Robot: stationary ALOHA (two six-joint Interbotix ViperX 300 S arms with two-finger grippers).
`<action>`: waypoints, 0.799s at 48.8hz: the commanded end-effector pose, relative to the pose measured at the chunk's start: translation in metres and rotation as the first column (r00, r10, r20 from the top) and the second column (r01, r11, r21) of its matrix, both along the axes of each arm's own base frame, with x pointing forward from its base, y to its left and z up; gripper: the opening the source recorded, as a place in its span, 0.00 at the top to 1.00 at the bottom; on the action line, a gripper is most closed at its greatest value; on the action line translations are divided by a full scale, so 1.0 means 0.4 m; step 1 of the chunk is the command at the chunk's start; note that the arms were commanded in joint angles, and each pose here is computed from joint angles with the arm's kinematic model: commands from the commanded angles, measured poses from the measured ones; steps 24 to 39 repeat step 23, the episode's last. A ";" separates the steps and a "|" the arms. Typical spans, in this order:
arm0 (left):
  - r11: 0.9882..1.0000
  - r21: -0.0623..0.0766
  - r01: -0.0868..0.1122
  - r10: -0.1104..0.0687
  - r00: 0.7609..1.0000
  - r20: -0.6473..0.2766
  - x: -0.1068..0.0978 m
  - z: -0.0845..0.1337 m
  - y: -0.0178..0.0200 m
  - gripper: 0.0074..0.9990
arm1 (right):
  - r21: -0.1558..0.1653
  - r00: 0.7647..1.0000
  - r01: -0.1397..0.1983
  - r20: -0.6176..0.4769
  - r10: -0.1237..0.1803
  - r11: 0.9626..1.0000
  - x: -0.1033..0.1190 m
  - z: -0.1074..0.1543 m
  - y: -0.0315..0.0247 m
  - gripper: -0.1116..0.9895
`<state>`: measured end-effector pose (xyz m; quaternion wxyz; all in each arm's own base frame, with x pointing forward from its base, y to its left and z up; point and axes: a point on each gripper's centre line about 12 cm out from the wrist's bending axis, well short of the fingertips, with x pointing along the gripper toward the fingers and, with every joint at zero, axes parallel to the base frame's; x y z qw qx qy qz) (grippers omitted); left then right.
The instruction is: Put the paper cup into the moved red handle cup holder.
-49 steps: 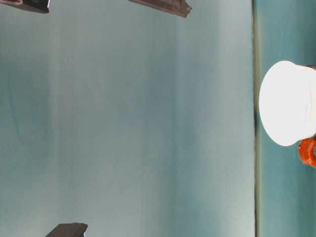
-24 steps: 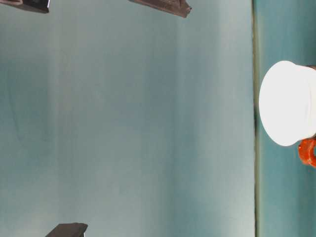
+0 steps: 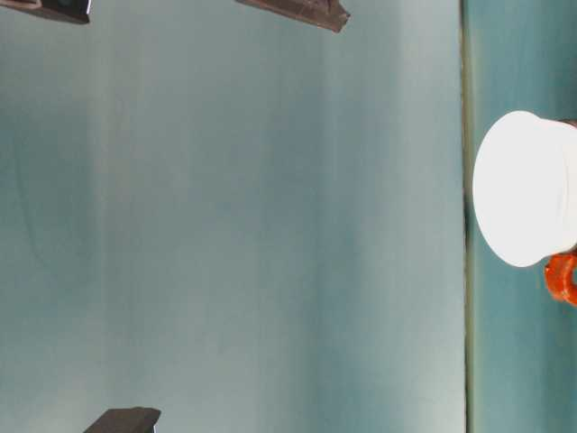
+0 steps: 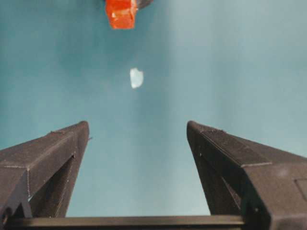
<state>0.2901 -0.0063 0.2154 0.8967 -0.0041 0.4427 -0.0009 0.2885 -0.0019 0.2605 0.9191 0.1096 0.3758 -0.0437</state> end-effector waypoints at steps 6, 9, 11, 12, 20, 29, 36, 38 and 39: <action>1.000 -0.001 0.001 -0.001 1.000 0.018 0.006 0.011 -0.0022 0.10 | 0.002 1.000 -0.003 0.023 0.003 1.000 0.000 0.016 0.003 0.05; 1.000 -0.001 0.000 0.000 1.000 0.018 0.006 0.011 -0.0011 0.10 | 0.002 1.000 -0.002 0.023 0.002 1.000 -0.001 0.017 0.002 0.05; 1.000 -0.001 0.000 0.000 1.000 0.020 0.005 0.013 -0.0011 0.10 | 0.002 1.000 -0.002 0.023 0.002 1.000 -0.001 0.017 0.002 0.05; 1.000 -0.001 0.000 0.000 1.000 0.018 0.006 0.011 -0.0011 0.10 | 0.000 1.000 -0.003 0.023 0.003 1.000 -0.001 0.017 0.002 0.05; 1.000 -0.001 0.001 -0.001 1.000 0.018 0.006 0.011 -0.0022 0.10 | 0.002 1.000 -0.003 0.023 0.003 1.000 -0.001 0.017 0.003 0.05; 1.000 -0.001 0.000 0.000 1.000 0.020 0.005 0.013 -0.0011 0.10 | 0.002 1.000 -0.003 0.023 0.003 1.000 -0.001 0.017 0.003 0.05; 1.000 -0.001 0.000 0.000 1.000 0.020 0.005 0.013 -0.0011 0.10 | 0.002 1.000 -0.003 0.023 0.003 1.000 -0.001 0.017 0.003 0.05; 1.000 -0.001 0.000 0.000 1.000 0.020 0.005 0.013 -0.0011 0.10 | 0.002 1.000 -0.003 0.023 0.003 1.000 -0.001 0.017 0.003 0.05; 1.000 -0.001 0.000 0.000 1.000 0.020 0.005 0.013 -0.0011 0.10 | 0.002 1.000 -0.003 0.023 0.003 1.000 -0.001 0.017 0.003 0.05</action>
